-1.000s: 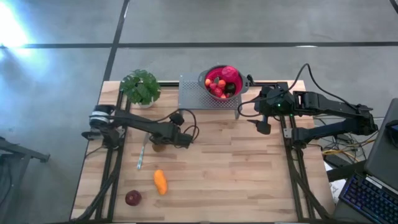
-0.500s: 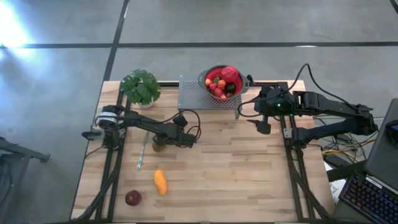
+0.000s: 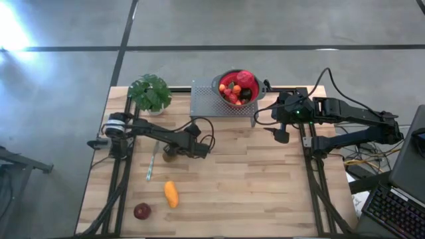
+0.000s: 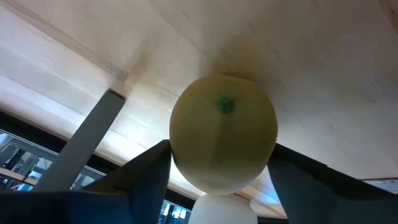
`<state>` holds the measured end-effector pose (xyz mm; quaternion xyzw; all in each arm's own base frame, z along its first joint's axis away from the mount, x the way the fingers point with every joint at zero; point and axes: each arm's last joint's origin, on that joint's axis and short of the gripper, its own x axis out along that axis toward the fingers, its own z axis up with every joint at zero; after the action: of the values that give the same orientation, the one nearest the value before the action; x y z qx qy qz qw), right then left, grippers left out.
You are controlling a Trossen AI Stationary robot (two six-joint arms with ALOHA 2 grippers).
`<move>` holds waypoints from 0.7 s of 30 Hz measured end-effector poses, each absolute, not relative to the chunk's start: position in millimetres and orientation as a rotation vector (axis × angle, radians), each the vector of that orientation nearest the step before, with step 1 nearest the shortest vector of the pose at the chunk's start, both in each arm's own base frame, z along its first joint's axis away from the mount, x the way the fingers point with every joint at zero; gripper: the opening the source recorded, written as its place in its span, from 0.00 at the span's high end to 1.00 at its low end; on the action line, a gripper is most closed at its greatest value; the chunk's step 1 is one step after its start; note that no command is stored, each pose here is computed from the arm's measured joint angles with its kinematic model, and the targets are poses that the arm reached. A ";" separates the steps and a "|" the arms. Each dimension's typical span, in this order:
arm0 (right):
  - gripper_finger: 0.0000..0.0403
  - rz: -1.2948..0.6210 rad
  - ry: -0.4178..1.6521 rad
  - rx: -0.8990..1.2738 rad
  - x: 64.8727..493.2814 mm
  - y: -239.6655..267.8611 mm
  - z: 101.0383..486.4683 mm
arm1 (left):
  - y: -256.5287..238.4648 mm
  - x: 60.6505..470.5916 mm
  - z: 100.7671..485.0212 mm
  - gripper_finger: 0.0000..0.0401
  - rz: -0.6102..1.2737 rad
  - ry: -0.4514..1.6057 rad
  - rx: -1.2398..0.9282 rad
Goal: Pick & Place Fruit
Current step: Put the kiwi into the strainer bowl on the shelf
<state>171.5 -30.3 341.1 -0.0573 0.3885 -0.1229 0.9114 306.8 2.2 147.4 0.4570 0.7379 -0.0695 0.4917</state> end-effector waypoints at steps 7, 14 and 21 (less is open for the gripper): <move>0.01 -0.253 0.801 -0.118 171.5 -30.3 341.1 | 0.2 306.8 147.5 0.48 -0.168 1.787 1.113; 0.01 -0.246 0.803 -0.134 171.5 -30.3 341.1 | -8.0 308.1 152.6 0.48 -0.129 1.759 1.096; 0.01 -0.245 0.804 -0.138 171.5 -30.3 341.1 | -21.9 311.8 182.7 0.49 0.036 1.735 0.982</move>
<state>171.5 -30.3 341.1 -0.0669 0.3899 -0.1188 0.9107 311.8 -21.9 182.7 0.4137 0.7308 0.0153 0.5428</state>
